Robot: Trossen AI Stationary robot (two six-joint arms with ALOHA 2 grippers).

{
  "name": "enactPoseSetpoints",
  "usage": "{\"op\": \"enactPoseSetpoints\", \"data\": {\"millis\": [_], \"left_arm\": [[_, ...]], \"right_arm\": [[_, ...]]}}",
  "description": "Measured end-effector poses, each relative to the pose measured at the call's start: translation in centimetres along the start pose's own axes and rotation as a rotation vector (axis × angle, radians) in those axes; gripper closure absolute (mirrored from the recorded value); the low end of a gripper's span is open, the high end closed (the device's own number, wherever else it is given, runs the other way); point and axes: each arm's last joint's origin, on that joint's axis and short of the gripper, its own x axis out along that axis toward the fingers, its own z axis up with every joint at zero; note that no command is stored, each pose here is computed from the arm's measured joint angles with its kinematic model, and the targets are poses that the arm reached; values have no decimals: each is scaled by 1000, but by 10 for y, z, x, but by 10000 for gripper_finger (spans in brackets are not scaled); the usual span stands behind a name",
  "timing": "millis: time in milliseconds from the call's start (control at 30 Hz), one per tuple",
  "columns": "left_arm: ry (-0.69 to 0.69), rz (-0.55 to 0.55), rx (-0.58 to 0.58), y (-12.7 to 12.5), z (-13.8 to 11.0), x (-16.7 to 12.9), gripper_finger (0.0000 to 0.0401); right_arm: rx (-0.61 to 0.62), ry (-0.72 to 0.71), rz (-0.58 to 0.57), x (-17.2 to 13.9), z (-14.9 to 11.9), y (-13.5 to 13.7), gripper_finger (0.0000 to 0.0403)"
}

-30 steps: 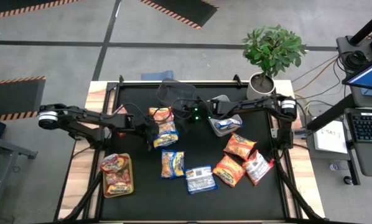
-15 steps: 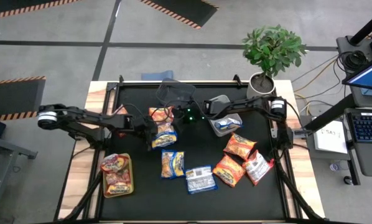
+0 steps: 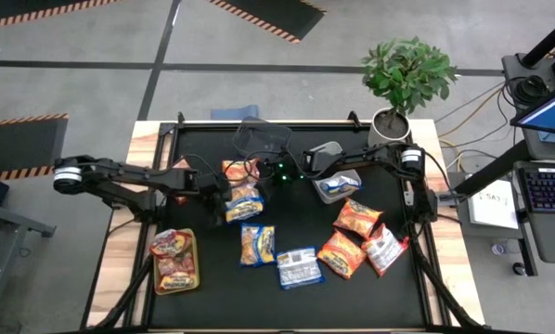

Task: Sort Maruchan noodles
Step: Put the blue noodle pack into the white bin

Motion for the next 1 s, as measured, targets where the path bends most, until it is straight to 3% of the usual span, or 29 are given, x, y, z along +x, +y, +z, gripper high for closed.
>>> {"op": "enactPoseSetpoints", "data": {"millis": [767,1000], "left_arm": [[28,-26,-26,1,1,19,401],[20,-28,-25,1,2,22,401]], "right_arm": [[1,13,11,36,-19,-14,129],[-9,15,176,51,-26,-11,129]]}}
